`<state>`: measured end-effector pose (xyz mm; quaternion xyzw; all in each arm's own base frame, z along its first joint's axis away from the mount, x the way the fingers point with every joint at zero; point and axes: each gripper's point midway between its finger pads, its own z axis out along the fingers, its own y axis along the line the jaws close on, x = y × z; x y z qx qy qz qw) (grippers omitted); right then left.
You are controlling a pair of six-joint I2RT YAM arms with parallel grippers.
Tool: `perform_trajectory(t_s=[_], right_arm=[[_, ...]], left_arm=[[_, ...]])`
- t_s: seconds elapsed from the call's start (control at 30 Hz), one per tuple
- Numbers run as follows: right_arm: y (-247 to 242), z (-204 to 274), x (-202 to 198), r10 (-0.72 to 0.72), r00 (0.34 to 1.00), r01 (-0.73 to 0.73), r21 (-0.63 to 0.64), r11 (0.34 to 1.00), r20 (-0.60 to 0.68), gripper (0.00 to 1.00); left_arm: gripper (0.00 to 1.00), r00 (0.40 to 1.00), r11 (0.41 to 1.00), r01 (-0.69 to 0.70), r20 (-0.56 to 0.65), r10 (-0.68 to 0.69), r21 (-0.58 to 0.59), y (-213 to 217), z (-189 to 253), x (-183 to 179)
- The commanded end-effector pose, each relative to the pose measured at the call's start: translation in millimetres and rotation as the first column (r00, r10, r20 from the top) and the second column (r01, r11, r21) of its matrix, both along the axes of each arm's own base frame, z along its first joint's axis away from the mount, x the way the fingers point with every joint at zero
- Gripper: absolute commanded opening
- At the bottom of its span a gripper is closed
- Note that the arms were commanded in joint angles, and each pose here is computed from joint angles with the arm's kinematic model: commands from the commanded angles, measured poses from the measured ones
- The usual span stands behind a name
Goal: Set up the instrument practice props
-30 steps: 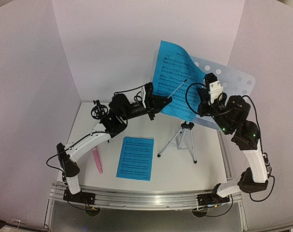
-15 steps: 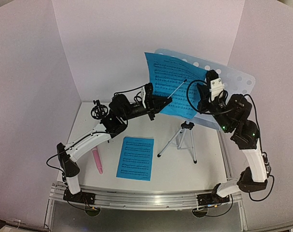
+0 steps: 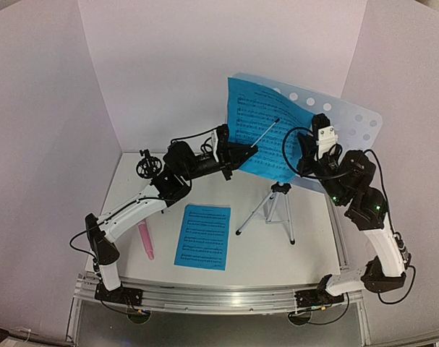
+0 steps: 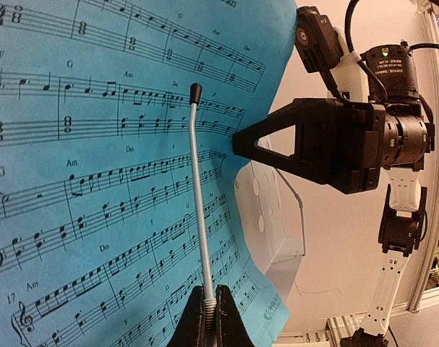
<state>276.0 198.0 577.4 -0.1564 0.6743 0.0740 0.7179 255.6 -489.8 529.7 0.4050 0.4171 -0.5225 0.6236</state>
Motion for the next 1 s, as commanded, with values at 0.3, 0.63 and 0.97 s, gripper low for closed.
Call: perform_trajectory(t_s=[0.3,0.63,0.97], right_arm=[[-5.5,48.5,0.6,-0.033,0.988,0.003,0.198,0.980,0.149,0.00],[-6.8,34.4,4.7,-0.056,0.989,0.016,0.280,0.960,0.136,0.00],[-15.8,32.4,1.2,-0.072,0.989,0.030,0.310,0.950,0.127,0.00]], left_arm=[[0.00,1.000,1.000,0.021,-0.007,-0.021,-0.006,7.9,7.0,-9.1],[0.00,1.000,1.000,0.016,-0.005,-0.016,-0.009,8.1,6.5,-8.2],[0.00,1.000,1.000,0.018,-0.011,-0.018,-0.009,7.8,5.6,-8.1]])
